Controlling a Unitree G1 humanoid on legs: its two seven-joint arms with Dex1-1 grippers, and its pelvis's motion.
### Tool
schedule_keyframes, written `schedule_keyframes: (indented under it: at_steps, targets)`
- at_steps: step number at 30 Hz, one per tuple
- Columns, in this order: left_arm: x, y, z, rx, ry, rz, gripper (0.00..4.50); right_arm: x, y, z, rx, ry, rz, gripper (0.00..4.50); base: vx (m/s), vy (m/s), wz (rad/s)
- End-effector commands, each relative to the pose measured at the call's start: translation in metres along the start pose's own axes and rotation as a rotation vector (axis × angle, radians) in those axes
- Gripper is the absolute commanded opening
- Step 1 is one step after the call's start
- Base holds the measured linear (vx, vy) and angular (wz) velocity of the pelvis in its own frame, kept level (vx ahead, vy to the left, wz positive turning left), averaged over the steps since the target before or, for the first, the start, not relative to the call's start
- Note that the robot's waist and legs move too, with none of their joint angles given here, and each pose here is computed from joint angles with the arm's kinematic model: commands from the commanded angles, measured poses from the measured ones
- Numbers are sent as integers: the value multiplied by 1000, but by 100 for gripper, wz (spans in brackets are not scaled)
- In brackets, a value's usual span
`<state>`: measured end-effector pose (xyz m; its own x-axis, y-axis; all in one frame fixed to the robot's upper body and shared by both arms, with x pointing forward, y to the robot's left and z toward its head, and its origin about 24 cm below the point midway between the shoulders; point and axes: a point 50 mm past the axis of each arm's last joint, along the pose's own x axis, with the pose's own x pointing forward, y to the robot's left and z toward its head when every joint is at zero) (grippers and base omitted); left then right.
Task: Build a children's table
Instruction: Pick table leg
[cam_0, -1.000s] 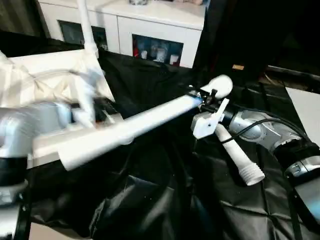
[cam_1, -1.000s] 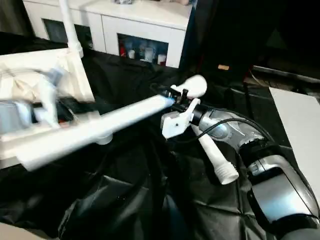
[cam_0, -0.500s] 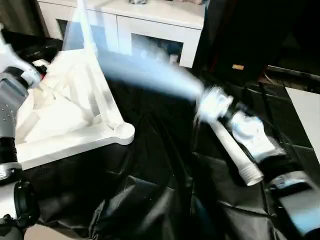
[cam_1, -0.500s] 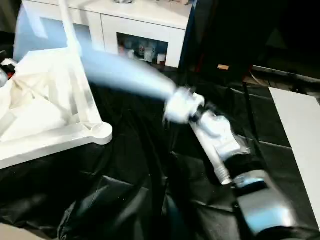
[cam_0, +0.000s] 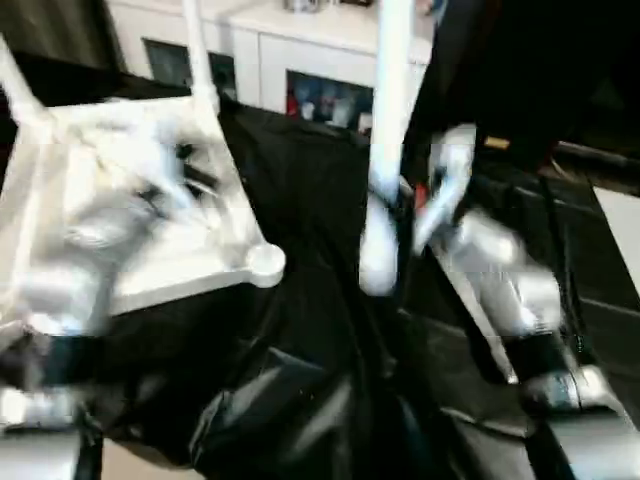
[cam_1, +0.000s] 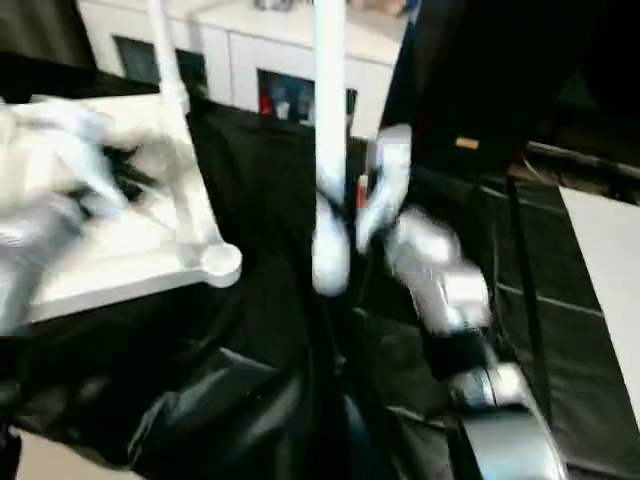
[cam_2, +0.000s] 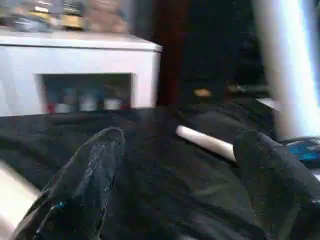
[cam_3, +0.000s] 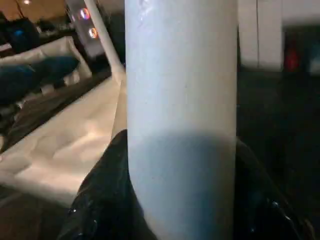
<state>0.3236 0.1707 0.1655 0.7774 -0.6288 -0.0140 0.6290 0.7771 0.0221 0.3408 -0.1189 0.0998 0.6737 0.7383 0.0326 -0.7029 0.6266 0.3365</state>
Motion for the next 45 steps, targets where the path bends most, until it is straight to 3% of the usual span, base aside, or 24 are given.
schedule_keyframes:
  at_steps: [1, 6, 10, 11, 14, 20, 22, 24, 27, 32, 41, 45]
  targets:
    - [3, -19, 4, 60, -26, -93, 394, -3, 2, 17, 34, -92, 8, 178, 0, 0, 0]
    - [3, -27, 4, 61, -39, -128, 394, -5, 5, 21, 91, -116, 10, 178, 0, 0, 0]
    - [6, -38, 0, -24, -43, -139, 394, -14, 11, 33, 243, -192, 116, 178, 0, 0, 0]
    - [6, -38, 0, -24, -43, -139, 394, -14, 11, 33, 243, -192, 116, 178, 0, 0, 0]
    - [5, -49, 3, -130, -54, -213, 394, -19, 16, 42, 318, -206, 207, 178, 0, 0, 0]
    - [5, -52, 13, -265, -127, -245, 394, -24, 26, 45, 372, -182, 309, 178, 0, 0, 0]
    - [6, -52, 26, -411, -204, -283, 394, -28, 33, 45, 395, -156, 366, 178, 0, 0, 0]
    - [6, -53, 30, -471, -226, -312, 394, -29, 35, 44, 395, -146, 382, 178, 0, 0, 0]
    - [11, -60, 43, -571, -245, -423, 429, -28, 43, 40, 324, -82, 402, 178, 0, 0, 0]
    - [20, -65, 41, -518, -167, -422, 448, -22, 46, 40, 237, -56, 358, 178, 0, 0, 0]
    - [38, -77, 35, -511, -89, -382, 450, -2, 57, 29, -162, 51, 179, 178, 0, 0, 0]
    - [43, -79, 28, -471, -65, -334, 450, 4, 58, 29, -203, 21, 126, 178, 0, 0, 0]
